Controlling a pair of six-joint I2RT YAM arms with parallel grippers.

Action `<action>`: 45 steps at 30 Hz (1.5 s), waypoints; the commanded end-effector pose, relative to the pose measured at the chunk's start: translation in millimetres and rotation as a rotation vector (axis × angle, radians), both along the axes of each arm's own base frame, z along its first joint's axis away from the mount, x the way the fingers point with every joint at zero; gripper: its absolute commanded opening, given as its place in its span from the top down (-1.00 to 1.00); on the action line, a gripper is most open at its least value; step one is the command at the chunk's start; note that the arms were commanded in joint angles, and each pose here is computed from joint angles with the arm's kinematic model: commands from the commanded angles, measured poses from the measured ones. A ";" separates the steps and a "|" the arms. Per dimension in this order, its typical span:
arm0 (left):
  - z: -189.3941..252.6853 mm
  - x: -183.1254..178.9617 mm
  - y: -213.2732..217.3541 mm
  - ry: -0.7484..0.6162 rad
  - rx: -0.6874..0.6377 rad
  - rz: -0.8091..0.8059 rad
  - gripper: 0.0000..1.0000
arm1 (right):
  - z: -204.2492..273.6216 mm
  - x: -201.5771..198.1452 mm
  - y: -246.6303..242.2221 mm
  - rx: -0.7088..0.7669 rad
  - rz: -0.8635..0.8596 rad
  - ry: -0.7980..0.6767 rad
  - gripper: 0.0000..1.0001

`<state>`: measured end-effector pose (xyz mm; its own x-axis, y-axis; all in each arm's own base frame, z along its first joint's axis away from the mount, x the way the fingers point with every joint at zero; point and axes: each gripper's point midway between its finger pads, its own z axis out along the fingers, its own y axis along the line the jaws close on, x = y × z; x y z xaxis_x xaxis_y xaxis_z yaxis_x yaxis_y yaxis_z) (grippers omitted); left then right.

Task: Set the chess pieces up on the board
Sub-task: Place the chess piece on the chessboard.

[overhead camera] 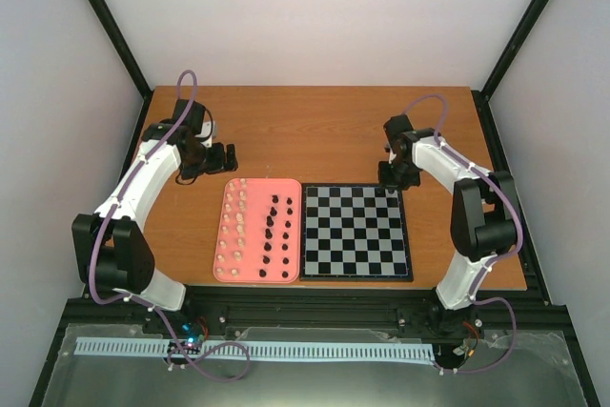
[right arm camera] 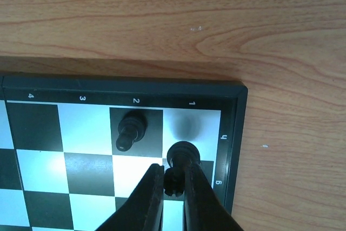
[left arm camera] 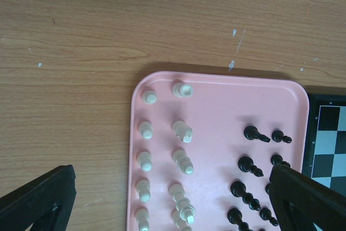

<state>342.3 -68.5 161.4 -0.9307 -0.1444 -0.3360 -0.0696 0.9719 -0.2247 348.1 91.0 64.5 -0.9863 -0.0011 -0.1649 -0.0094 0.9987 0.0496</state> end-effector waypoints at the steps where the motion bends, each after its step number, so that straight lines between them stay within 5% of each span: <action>1: 5.3 6.0 -1.9 -0.016 -0.002 0.000 -1.00 | -8.2 5.1 -2.4 -0.010 0.003 0.000 0.94; 28: 3.6 4.1 -1.1 -0.018 0.002 -0.001 -0.99 | -22.5 1.0 -8.6 0.013 -0.014 0.024 0.88; 45: 5.3 4.3 -1.7 -0.023 -0.002 -0.001 -1.00 | -5.8 1.2 -8.6 0.019 -0.007 0.003 0.28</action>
